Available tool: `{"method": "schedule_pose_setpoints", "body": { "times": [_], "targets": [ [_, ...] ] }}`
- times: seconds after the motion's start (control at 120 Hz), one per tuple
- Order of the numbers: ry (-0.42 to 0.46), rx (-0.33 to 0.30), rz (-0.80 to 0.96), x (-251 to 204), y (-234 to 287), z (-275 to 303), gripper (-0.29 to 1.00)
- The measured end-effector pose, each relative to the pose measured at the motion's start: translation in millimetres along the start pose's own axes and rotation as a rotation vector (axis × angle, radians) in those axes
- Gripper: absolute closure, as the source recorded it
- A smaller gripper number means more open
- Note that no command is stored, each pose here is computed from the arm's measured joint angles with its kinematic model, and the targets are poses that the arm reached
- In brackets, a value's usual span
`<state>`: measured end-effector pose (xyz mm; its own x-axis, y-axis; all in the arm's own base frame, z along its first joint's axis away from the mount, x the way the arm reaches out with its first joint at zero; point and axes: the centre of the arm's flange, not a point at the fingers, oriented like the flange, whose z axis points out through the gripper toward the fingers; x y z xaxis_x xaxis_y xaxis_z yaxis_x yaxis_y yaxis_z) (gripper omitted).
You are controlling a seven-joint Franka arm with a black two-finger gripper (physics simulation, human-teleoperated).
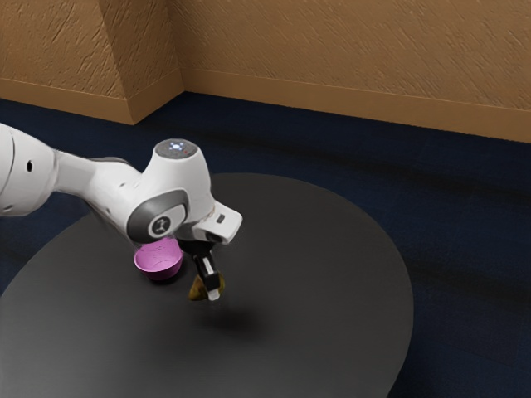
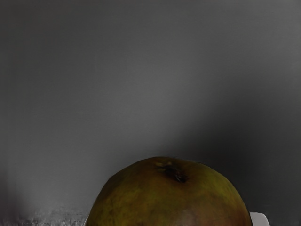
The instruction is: Place the pear in the bowl.
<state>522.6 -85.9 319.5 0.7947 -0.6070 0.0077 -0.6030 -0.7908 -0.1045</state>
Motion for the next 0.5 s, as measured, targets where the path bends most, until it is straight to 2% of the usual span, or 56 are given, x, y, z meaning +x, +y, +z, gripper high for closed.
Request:
{"method": "schedule_pose_setpoints", "body": {
  "times": [0.175, 0.5],
  "targets": [
    [0.015, 0.043, -0.051, -7, -25, -38, 0.7],
    [-0.033, 0.065, -0.175, -41, -97, -49, 0.71]
  ]
}}
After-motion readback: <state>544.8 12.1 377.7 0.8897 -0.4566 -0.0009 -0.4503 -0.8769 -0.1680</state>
